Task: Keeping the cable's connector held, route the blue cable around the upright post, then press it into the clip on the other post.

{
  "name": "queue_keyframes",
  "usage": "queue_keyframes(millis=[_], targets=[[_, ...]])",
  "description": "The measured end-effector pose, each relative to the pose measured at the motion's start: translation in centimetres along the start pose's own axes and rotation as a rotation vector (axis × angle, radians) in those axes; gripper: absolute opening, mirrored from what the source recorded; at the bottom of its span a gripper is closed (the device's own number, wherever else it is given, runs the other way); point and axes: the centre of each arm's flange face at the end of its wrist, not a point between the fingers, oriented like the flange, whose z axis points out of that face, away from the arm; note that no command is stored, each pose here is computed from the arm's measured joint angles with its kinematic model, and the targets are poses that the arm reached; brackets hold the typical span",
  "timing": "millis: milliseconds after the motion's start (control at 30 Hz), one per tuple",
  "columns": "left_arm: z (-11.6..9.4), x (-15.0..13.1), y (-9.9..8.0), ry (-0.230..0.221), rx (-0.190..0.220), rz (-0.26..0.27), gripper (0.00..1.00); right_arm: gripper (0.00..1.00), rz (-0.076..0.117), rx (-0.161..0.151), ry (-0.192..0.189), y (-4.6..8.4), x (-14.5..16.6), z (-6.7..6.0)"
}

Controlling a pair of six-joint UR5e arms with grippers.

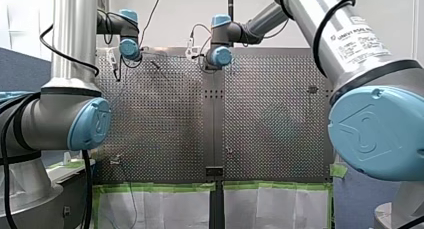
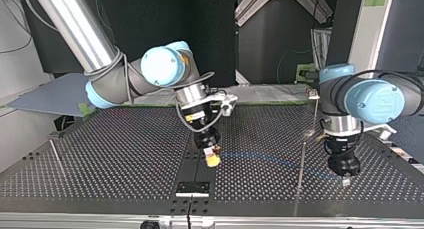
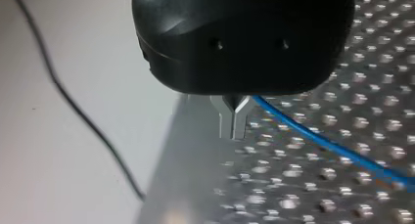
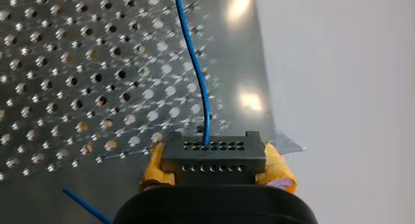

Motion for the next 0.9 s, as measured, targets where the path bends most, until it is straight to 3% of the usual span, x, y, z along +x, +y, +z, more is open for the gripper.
queue_keyframes(millis=[233, 567, 900], targets=[[1.0, 2.8, 0.6, 0.045, -0.017, 0.007, 0.0, 0.0, -0.014, -0.004, -0.014, 0.7, -1.1, 0.3], [1.5, 4.2, 0.9, 0.064, -0.026, 0.006, 0.0, 0.0, -0.029, -0.005, -0.035, 1.0, -2.5, 0.4], [1.7, 7.8, 0.4, 0.139, -0.03, -0.014, 0.0, 0.0, -0.035, -0.01, -0.099, 1.0, -5.5, -0.2]])
